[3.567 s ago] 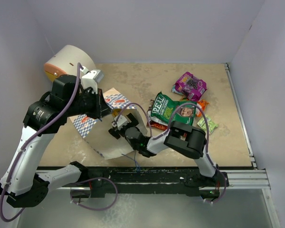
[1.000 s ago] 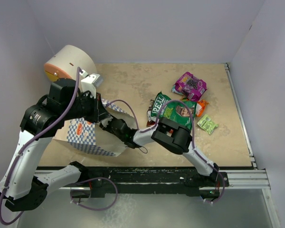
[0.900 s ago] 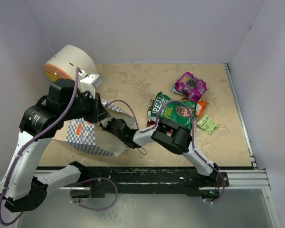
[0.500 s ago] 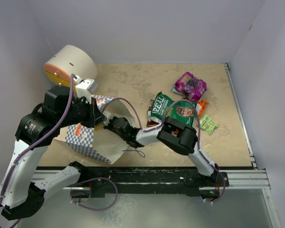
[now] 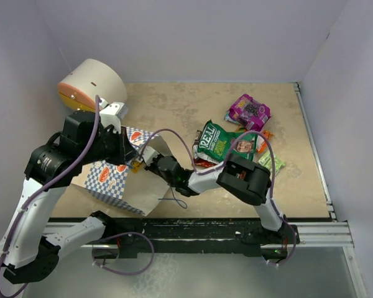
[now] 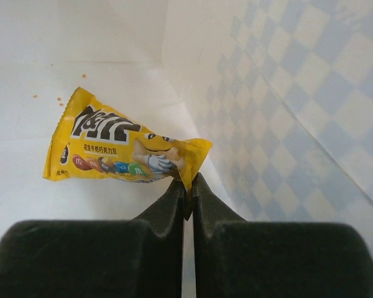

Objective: Take the snacks out of the paper bag
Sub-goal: Take out the snack from the paper bag.

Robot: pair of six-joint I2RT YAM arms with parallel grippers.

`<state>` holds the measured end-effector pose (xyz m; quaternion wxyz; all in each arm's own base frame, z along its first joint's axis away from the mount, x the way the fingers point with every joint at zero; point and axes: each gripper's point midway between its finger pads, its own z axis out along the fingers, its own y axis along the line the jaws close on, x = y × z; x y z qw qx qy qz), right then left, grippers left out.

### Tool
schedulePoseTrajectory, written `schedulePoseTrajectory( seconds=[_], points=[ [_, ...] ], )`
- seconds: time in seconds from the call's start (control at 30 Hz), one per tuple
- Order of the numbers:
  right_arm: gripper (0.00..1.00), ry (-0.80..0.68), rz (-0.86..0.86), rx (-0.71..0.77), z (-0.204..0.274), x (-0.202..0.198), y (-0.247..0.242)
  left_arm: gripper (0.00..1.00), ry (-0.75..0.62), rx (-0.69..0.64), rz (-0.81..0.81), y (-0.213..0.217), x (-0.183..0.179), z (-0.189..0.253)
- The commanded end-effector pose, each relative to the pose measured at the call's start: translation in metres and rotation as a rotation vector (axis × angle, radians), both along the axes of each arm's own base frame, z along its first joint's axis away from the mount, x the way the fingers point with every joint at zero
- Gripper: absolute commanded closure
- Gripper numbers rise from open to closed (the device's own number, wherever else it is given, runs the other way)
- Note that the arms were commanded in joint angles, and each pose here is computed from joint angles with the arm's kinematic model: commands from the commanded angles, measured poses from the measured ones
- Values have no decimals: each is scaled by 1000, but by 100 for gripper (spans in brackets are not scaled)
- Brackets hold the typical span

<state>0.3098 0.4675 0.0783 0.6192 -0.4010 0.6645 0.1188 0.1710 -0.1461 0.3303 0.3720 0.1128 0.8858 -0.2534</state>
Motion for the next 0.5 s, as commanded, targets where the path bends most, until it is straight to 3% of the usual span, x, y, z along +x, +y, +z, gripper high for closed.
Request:
schedulePoseTrajectory(
  seconds=[0.0,0.3,0.47],
  points=[
    [100,-27,11,180,71,-13,-2,100,-34,-30,50,-3,15,11],
    [100,96,170,176,93,-66,-35,100,-11,-71,120,-12,36,11],
    [100,199,167,166,114,-88,-65,100,23,-123,155,-22,45,12]
  ],
)
